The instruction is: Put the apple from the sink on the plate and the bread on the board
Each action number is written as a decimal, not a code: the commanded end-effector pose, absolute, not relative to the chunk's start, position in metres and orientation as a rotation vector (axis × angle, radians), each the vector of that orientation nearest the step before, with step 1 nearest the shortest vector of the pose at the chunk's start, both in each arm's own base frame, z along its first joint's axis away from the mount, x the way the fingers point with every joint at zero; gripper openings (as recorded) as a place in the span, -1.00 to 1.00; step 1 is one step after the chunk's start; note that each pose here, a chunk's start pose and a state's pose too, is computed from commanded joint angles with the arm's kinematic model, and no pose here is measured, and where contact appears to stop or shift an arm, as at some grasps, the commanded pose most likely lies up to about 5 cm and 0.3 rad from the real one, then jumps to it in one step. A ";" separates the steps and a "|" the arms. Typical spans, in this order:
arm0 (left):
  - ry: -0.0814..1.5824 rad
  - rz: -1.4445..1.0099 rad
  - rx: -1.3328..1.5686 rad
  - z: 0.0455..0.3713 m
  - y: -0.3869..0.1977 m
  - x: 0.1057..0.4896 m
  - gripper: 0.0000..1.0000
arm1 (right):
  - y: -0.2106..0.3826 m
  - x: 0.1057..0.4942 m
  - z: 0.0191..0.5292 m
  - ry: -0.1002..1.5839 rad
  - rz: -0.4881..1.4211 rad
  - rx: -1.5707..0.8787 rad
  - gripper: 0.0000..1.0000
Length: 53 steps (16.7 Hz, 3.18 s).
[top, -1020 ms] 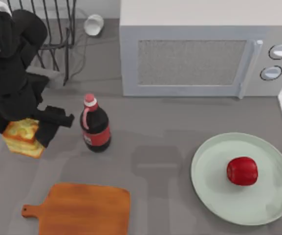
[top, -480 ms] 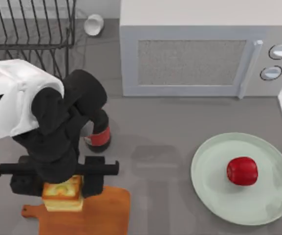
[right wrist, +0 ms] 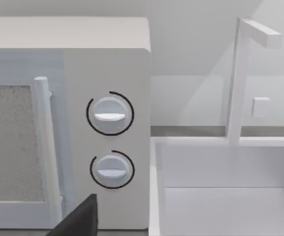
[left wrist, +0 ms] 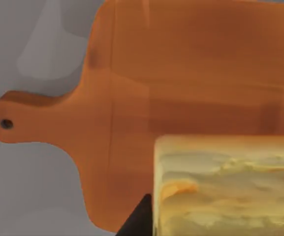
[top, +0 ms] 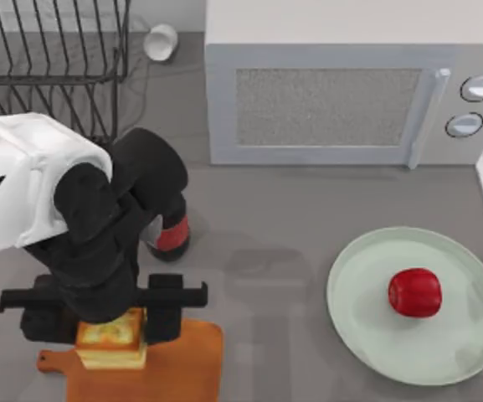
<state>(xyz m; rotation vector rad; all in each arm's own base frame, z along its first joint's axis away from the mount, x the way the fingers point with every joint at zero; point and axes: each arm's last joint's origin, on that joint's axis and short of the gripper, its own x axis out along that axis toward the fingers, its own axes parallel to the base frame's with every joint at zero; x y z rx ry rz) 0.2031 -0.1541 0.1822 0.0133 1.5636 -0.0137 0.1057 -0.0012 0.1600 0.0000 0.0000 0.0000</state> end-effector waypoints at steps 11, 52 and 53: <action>1.549 -0.025 0.005 0.147 -0.155 0.203 -1.00 | -0.001 0.106 0.160 0.000 0.000 0.000 1.00; 1.031 -0.175 -0.159 0.181 -0.075 0.170 1.00 | -0.001 0.106 0.160 0.000 0.000 0.000 1.00; 0.957 -0.180 -0.165 0.181 -0.066 0.164 1.00 | -0.001 0.106 0.160 0.000 0.000 0.000 1.00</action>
